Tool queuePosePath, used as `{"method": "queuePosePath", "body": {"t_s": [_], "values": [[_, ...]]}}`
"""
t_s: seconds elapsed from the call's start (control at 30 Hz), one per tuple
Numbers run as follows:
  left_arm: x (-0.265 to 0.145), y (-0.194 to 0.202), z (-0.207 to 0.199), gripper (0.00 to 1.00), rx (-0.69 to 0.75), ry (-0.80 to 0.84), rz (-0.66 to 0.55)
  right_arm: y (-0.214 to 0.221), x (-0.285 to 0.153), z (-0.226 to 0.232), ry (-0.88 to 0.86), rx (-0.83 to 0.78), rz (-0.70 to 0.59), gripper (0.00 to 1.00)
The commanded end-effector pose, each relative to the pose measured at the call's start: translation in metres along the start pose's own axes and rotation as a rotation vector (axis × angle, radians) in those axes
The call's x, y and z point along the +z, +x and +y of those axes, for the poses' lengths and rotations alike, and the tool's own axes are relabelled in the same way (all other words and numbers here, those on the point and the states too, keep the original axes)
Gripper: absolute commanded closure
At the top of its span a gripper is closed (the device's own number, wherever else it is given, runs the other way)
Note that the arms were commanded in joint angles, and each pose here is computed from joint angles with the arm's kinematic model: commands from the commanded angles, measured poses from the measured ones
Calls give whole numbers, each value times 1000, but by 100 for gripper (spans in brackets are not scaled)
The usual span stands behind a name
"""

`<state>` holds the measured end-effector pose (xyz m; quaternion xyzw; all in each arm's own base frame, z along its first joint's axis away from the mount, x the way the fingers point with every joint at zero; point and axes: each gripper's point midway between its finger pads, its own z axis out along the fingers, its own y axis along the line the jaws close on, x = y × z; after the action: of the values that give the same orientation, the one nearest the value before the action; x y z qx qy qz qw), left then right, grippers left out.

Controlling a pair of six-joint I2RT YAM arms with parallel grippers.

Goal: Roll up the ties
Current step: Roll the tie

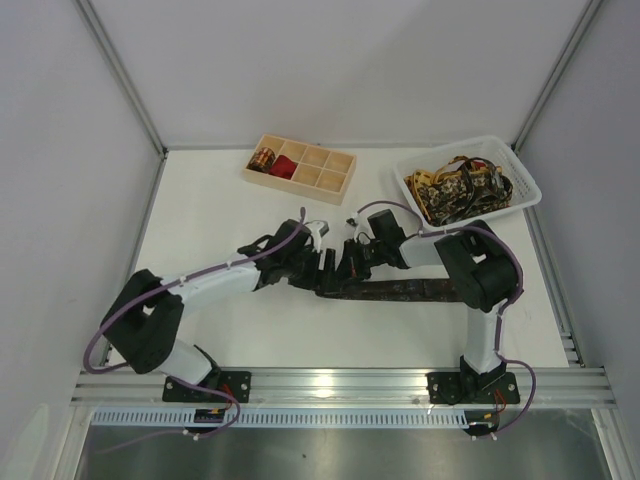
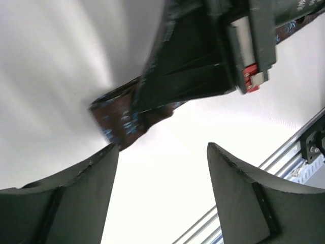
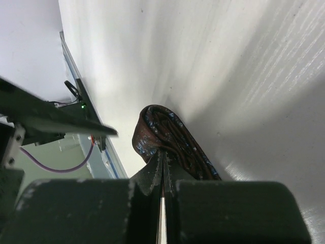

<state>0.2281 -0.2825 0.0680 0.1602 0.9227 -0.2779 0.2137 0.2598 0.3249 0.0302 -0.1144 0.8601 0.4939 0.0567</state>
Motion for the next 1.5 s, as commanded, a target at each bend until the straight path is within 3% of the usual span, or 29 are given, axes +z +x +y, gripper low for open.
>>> {"method": "queuePosePath", "body": {"t_s": [0.0,0.43,0.9,1.3,1.47], "values": [[-23,-4,12,23,-23,48,-25,10,8,-45,149,3,-14,100],[6,3,32,30,-179,237,1,16,11,-52,114,-28,-4,100],[25,18,55,34,-297,196,43,13,8,-45,104,-41,-17,100],[37,30,52,43,-354,233,78,13,9,-45,96,-37,-15,100],[44,33,47,52,-350,238,98,12,9,-44,98,-32,-15,100]]}}
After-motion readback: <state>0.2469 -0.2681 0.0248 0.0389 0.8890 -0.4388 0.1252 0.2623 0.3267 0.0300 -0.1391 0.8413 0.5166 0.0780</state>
